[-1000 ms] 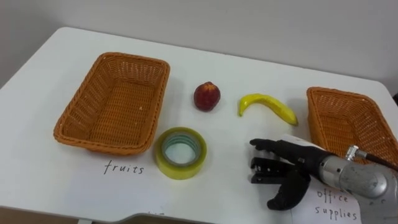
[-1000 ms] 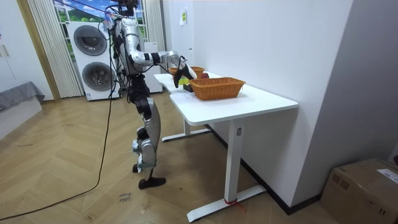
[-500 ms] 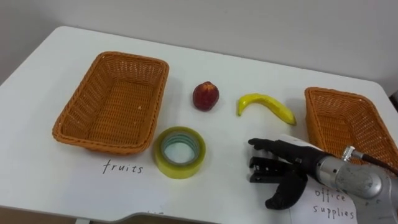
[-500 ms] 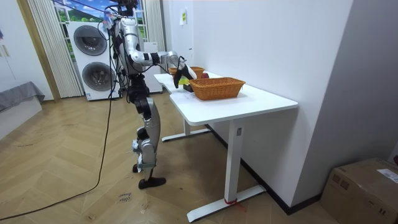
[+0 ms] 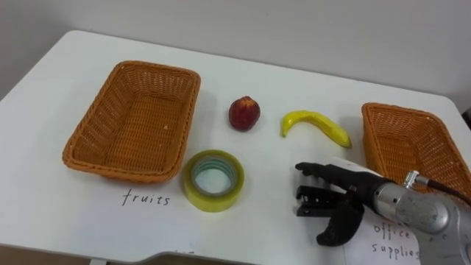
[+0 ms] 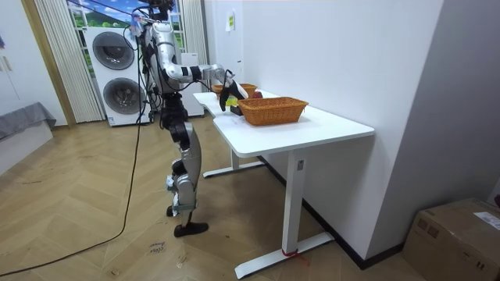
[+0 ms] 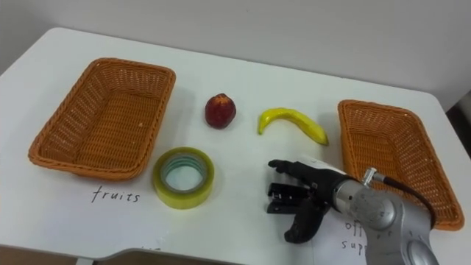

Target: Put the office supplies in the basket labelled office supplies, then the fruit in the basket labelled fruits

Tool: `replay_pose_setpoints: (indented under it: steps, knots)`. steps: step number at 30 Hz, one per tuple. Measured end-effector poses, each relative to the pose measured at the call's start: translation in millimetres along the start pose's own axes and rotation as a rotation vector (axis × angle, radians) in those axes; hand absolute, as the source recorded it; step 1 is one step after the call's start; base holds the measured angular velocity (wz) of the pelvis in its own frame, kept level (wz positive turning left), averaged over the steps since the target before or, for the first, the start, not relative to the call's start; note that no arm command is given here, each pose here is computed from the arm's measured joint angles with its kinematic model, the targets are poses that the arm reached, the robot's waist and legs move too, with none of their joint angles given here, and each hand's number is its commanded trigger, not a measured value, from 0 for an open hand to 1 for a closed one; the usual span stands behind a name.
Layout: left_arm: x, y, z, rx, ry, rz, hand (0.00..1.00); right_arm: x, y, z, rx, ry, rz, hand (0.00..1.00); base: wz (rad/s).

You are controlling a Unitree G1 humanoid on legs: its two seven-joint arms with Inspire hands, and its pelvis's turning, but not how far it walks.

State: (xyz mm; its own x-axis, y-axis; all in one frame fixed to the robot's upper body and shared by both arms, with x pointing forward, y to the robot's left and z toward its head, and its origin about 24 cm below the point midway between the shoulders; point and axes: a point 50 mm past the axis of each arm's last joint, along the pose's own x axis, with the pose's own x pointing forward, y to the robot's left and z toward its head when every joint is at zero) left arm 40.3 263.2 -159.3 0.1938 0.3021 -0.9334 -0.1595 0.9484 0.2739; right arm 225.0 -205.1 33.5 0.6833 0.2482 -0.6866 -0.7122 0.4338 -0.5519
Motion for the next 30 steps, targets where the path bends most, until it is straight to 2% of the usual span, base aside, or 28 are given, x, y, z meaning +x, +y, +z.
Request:
replay_pose_setpoints:
  steps: [30]
  knots:
    - [0.0,0.3,-0.7,-0.013,0.011,0.004,0.00,2.3,-0.7,-3.0,-0.024,0.044,-0.055,0.00,0.00]
